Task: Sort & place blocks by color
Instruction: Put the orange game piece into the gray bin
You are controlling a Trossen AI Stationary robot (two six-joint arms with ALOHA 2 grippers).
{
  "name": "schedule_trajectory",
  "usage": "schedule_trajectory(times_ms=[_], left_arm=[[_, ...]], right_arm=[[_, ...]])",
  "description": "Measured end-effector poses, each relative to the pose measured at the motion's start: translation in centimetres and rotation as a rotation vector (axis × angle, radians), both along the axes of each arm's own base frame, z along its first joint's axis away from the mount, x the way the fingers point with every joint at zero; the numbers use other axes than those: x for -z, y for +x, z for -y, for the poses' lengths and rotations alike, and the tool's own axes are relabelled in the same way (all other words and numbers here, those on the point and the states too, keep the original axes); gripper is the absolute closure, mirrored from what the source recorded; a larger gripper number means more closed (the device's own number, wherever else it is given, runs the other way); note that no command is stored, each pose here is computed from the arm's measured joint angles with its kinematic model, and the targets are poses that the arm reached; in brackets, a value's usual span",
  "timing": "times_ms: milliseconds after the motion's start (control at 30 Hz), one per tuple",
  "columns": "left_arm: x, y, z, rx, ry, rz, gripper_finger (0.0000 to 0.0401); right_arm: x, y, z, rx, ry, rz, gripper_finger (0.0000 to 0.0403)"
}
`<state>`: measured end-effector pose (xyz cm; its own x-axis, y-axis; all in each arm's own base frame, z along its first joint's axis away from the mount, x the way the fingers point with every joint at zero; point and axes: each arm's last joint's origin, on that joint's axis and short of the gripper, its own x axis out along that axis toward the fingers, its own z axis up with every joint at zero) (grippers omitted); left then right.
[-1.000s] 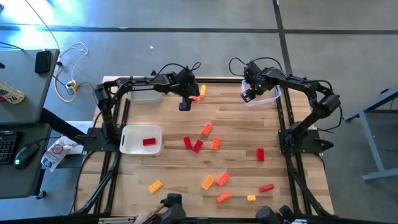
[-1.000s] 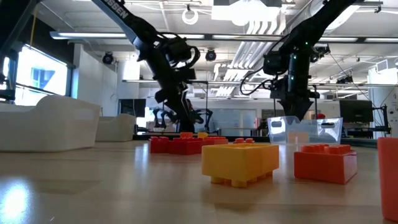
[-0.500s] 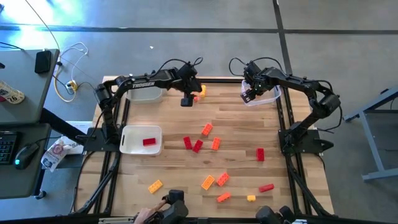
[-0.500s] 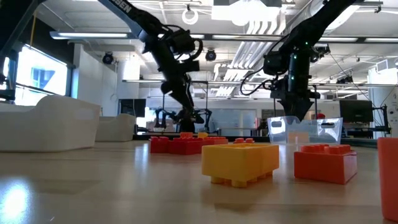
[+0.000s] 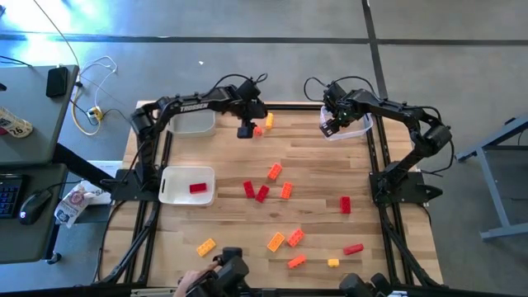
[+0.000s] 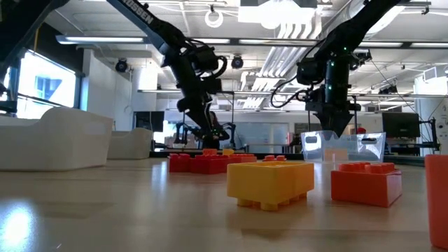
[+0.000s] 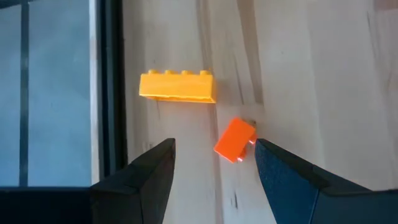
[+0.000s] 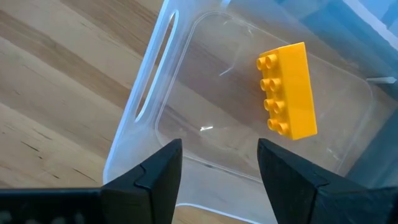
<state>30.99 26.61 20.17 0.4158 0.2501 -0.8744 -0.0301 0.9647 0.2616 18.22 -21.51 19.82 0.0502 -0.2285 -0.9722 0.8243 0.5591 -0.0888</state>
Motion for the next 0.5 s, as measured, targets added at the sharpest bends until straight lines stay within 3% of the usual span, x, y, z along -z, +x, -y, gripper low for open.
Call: schedule_trajectory(times_ms=[500], left_arm=[[3.5,1.5,0.6,0.088,0.005,-0.102,0.0192]], right_arm=[[0.0,0.0,0.0,0.004,0.0,0.001,0.0208]])
